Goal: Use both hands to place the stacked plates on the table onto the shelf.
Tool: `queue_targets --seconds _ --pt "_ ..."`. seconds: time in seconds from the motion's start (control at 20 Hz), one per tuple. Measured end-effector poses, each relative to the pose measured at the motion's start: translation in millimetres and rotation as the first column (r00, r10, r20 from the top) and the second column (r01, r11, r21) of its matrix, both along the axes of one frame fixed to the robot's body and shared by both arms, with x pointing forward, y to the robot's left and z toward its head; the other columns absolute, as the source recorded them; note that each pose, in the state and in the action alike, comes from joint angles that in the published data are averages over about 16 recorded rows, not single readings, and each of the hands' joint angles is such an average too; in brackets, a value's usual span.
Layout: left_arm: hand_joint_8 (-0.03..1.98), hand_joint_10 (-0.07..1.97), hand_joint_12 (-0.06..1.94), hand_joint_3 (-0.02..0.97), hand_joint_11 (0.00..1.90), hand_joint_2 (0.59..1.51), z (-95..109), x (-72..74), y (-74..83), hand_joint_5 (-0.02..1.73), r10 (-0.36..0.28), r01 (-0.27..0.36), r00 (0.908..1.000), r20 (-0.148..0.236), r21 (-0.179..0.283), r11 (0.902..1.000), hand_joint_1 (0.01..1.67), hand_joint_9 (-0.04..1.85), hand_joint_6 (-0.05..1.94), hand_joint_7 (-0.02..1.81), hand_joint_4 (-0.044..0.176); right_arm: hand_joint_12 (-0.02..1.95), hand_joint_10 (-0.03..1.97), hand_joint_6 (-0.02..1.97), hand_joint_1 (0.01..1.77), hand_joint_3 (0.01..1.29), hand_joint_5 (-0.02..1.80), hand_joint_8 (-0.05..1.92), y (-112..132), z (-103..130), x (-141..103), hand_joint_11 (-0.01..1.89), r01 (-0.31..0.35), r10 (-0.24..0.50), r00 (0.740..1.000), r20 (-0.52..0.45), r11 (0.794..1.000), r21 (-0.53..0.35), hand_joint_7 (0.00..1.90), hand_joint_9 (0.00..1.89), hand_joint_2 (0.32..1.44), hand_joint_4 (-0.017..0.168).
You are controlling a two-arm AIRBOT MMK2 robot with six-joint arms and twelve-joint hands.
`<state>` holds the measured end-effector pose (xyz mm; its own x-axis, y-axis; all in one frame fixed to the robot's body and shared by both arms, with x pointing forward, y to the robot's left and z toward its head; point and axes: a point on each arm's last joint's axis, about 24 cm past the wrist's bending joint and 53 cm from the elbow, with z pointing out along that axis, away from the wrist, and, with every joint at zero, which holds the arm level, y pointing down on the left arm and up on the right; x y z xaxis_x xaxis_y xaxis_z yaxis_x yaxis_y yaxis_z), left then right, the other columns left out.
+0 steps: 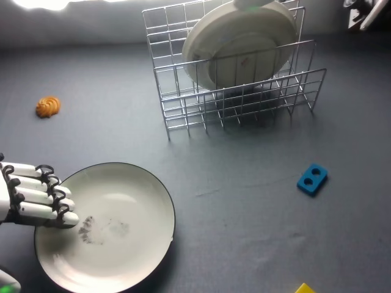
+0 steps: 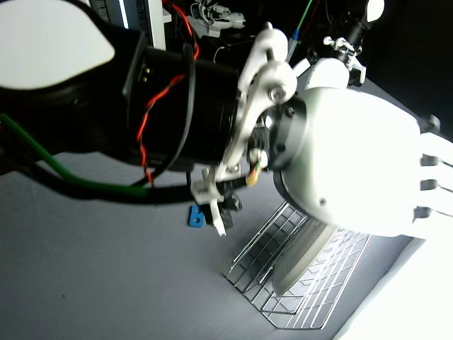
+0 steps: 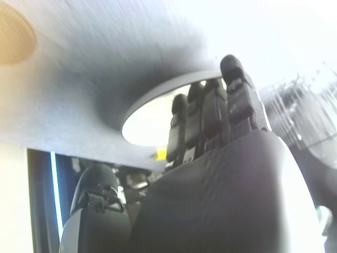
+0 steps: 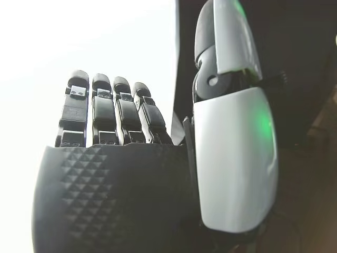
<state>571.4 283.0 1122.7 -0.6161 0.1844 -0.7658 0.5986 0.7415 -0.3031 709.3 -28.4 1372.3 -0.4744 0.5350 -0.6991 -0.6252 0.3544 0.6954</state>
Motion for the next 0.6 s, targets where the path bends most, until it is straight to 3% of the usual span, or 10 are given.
queue_targets --seconds 0.35,0.6 --pt "0.0 0.0 0.25 0.015 0.02 1.139 15.0 4.2 4.4 0.16 0.008 -0.007 0.9996 0.028 -0.022 0.9997 0.02 0.13 0.01 0.15 0.0 -0.01 0.0 0.02 1.14 0.02 0.02 0.01 25.3 -4.7 -45.0 0.02 -0.058 0.074 0.983 0.167 0.994 -0.094 0.01 0.02 0.94 -0.001" --pt "0.0 0.01 0.24 0.015 0.02 1.138 17.7 7.5 10.0 0.15 0.021 -0.02 0.9991 0.036 -0.016 0.9997 0.02 0.12 0.01 0.15 0.0 -0.01 0.01 0.02 1.12 0.02 0.02 0.01 33.4 -11.3 -64.3 0.02 -0.092 0.111 0.972 0.209 0.991 -0.097 0.01 0.02 0.93 0.002"
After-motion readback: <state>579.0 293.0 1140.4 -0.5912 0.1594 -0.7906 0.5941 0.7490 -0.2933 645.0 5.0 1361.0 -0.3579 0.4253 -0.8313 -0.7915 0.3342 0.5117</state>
